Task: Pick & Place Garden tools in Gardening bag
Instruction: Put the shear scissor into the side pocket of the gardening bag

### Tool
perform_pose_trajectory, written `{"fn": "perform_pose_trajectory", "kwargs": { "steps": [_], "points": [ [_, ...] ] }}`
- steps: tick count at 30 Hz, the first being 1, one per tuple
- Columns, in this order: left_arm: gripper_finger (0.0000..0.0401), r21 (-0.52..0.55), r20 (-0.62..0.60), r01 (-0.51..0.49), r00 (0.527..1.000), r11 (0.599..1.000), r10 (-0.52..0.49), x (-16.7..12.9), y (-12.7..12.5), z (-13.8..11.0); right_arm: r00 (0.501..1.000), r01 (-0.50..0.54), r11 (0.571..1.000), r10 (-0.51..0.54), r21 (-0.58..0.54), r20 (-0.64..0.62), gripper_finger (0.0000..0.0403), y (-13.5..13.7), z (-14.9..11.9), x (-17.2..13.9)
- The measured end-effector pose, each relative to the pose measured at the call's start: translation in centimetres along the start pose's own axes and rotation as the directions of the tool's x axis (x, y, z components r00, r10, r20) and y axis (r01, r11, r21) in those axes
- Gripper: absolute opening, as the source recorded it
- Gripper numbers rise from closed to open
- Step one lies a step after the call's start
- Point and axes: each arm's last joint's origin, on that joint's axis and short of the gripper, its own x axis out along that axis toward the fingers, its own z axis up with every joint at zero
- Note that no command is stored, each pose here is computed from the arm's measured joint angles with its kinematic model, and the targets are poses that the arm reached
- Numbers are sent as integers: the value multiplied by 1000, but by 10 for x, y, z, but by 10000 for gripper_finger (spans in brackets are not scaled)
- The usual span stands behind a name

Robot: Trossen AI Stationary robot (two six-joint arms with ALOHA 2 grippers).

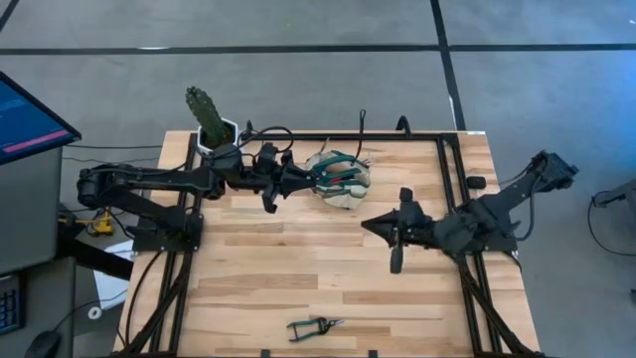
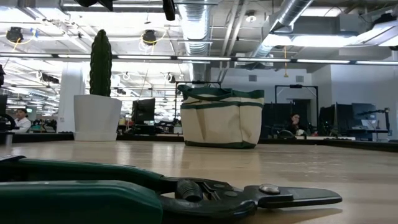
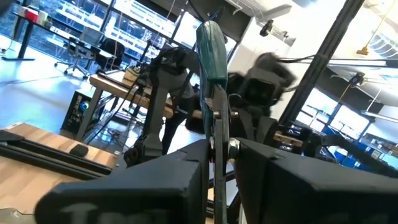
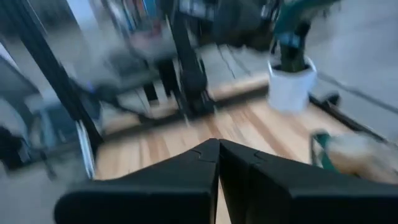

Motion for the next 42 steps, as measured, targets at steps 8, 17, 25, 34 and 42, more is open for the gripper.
{"fn": "perform_pose_trajectory", "kwargs": {
  "steps": [8, 17, 25, 34, 42],
  "points": [
    [35, -3, -1, 3, 1000, 1000, -3, 0, -1, 0, 909, -176, 975, 108, 136, 402, 0, -33, -41, 17],
    [35, -3, -1, 2, 1000, 1000, -2, 0, -1, 0, 846, -137, 961, -13, 241, 533, 0, -65, -72, 43],
    [35, -3, -1, 1, 1000, 1000, -1, 0, 0, 0, 840, -207, 956, 65, 208, 539, 1, -67, -67, 65],
    [35, -3, -2, 1, 1000, 1000, -1, 0, 0, -1, 819, -179, 963, 32, 202, 572, 55, -71, -47, 78],
    [35, -3, -3, 0, 1000, 1000, 0, 0, 0, -1, 827, -169, 965, 29, 199, 562, 208, -67, -36, 81]
  ]
}}
